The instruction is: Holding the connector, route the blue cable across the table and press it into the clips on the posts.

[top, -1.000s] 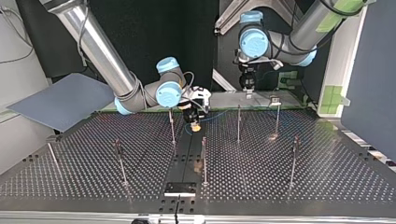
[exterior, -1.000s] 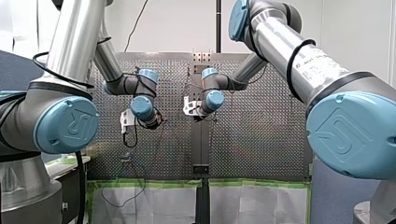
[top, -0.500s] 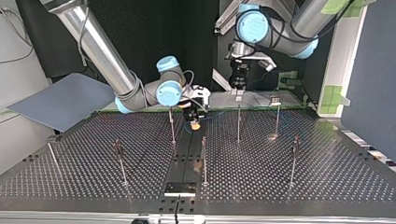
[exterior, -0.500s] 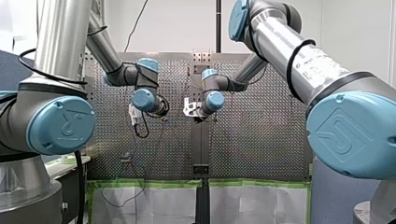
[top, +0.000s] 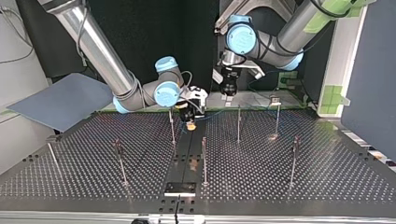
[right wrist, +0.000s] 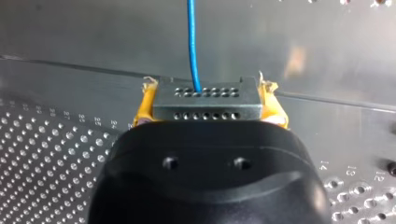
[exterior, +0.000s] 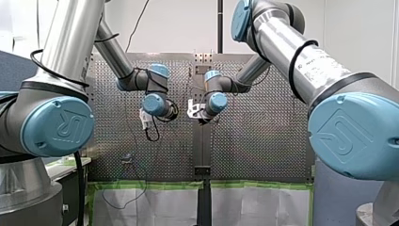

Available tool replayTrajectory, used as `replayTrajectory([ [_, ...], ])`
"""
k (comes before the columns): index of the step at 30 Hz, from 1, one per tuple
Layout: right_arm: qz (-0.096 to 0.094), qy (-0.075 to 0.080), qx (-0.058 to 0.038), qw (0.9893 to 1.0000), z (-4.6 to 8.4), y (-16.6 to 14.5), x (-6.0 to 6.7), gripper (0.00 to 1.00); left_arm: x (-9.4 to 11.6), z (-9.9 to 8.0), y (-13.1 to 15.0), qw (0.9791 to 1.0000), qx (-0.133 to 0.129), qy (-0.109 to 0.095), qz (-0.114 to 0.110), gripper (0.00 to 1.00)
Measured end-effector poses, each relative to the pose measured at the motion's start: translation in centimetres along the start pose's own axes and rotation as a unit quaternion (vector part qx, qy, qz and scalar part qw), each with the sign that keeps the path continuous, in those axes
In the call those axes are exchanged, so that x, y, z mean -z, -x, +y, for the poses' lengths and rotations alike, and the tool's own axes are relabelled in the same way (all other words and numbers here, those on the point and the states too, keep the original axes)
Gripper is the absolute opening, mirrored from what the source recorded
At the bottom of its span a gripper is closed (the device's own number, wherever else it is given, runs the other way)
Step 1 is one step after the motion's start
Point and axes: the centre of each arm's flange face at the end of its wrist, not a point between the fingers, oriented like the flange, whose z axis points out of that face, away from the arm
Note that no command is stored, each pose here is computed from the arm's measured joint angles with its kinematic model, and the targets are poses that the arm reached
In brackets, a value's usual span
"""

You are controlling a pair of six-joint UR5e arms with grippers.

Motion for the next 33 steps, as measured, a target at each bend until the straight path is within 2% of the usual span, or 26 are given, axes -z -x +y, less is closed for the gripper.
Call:
replayTrajectory([
  [6, 0.000, -0.001, -0.0007, 1.0000, 0.1, 0.0, 0.0, 0.00, -1.0, -0.4, -1.5, 0.9999, -0.013, 0.000, 0.009, 1.00],
  [15, 0.000, -0.002, -0.0012, 1.0000, 0.1, 0.0, -0.1, 0.00, -3.3, -1.3, -2.0, 1.0000, 0.000, -0.002, 0.004, 1.00],
  [23, 0.001, -0.002, -0.0013, 1.0000, 0.1, 0.0, -0.1, 0.00, -5.3, -1.5, -3.0, 1.0000, 0.001, 0.002, 0.007, 1.00],
  [33, 0.001, -0.002, -0.0015, 1.0000, 0.1, 0.0, -0.1, 0.00, -8.4, -1.6, -3.6, 0.9998, 0.011, 0.015, -0.004, 1.00],
])
